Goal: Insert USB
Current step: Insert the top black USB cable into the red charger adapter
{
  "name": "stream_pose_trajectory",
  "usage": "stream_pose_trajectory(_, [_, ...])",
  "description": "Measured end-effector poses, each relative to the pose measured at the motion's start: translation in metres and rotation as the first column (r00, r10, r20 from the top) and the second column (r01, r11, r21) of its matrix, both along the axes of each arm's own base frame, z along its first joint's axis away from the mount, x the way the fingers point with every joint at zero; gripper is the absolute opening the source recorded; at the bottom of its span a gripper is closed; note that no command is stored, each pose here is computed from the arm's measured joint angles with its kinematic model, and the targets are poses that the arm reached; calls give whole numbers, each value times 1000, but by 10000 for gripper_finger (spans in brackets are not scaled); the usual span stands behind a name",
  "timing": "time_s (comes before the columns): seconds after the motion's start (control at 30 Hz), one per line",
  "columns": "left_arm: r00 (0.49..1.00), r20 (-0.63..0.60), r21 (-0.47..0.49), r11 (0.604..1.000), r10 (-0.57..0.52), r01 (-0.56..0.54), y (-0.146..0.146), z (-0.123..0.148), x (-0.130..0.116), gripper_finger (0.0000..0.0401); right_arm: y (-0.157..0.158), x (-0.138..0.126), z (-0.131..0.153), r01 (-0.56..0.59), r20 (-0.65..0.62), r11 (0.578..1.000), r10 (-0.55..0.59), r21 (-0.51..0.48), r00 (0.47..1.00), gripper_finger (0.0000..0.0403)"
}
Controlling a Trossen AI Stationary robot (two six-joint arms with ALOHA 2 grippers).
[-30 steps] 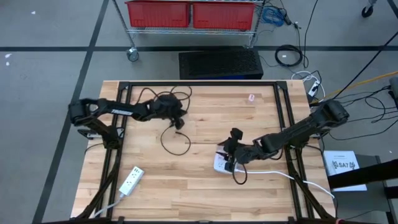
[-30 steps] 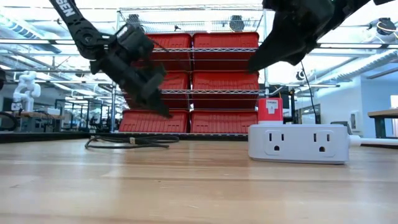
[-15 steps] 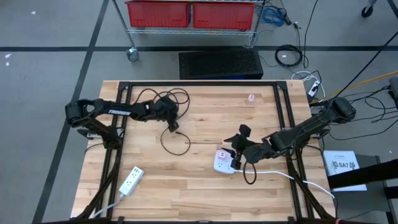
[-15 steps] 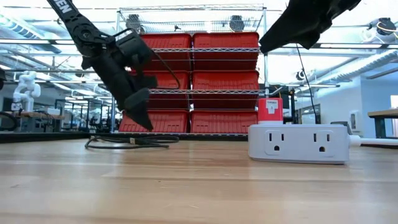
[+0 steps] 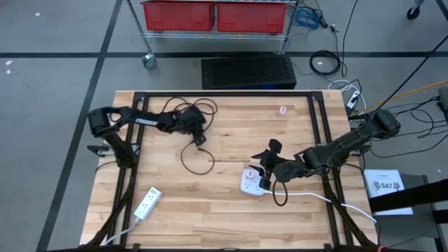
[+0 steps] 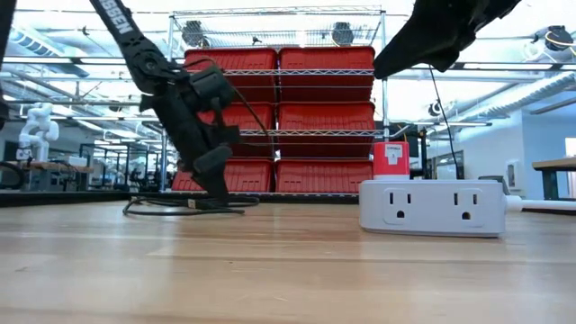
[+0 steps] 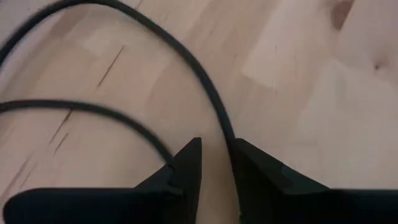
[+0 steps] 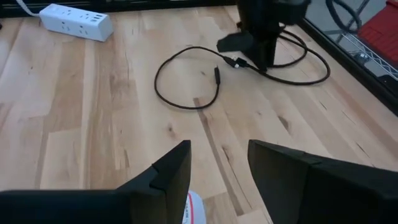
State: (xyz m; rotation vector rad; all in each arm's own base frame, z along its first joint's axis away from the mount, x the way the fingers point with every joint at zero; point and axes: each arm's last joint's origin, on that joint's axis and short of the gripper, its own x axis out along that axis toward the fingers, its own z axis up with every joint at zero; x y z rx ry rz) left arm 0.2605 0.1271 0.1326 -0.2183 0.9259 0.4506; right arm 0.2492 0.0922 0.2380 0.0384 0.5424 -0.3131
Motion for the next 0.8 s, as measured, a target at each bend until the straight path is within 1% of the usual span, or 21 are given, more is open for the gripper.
stream_pose_trajectory(0.1, [1000, -27, -12, 1000, -7, 7, 5, -3, 10, 101, 0, 0, 0, -1, -1, 1000, 1, 0, 1000, 153])
stream_pose_trajectory(0.23, [996, -91, -41, 999, -8, 4, 8, -13, 17, 100, 0, 0, 0, -2, -3, 1000, 2, 0, 1000, 153])
stream_pose_trajectory(0.33, [995, -97, -80, 997, -31, 23, 8, -16, 20, 100, 1, 0, 0, -3, -3, 1000, 3, 1, 1000, 153])
stream_pose_trajectory(0.4, [994, -100, -78, 997, -38, 30, 7, -16, 20, 100, 1, 0, 0, -2, -2, 1000, 2, 3, 1000, 153])
stream_pose_trajectory(0.5, [991, -129, -47, 998, -37, 31, 7, -16, 19, 96, 1, 0, 0, -2, -2, 1000, 2, 3, 1000, 153])
stream_pose_trajectory(0.6, [986, -158, -25, 999, -50, 47, 6, -17, 18, 71, 1, 0, 0, -2, -2, 1000, 2, 3, 1000, 153])
stream_pose_trajectory(0.7, [982, -176, -25, 998, -69, 66, 6, -17, 17, 21, 1, 0, 0, -2, -2, 1000, 2, 3, 1000, 153])
stream_pose_trajectory(0.73, [982, -177, -25, 997, -70, 67, 6, -18, 17, 13, 1, 0, 0, -2, -2, 1000, 2, 3, 1000, 153])
stream_pose_trajectory(0.8, [981, -179, -19, 997, -76, 74, 5, -17, 17, 11, 1, 0, 0, -2, -2, 1000, 2, 3, 1000, 153])
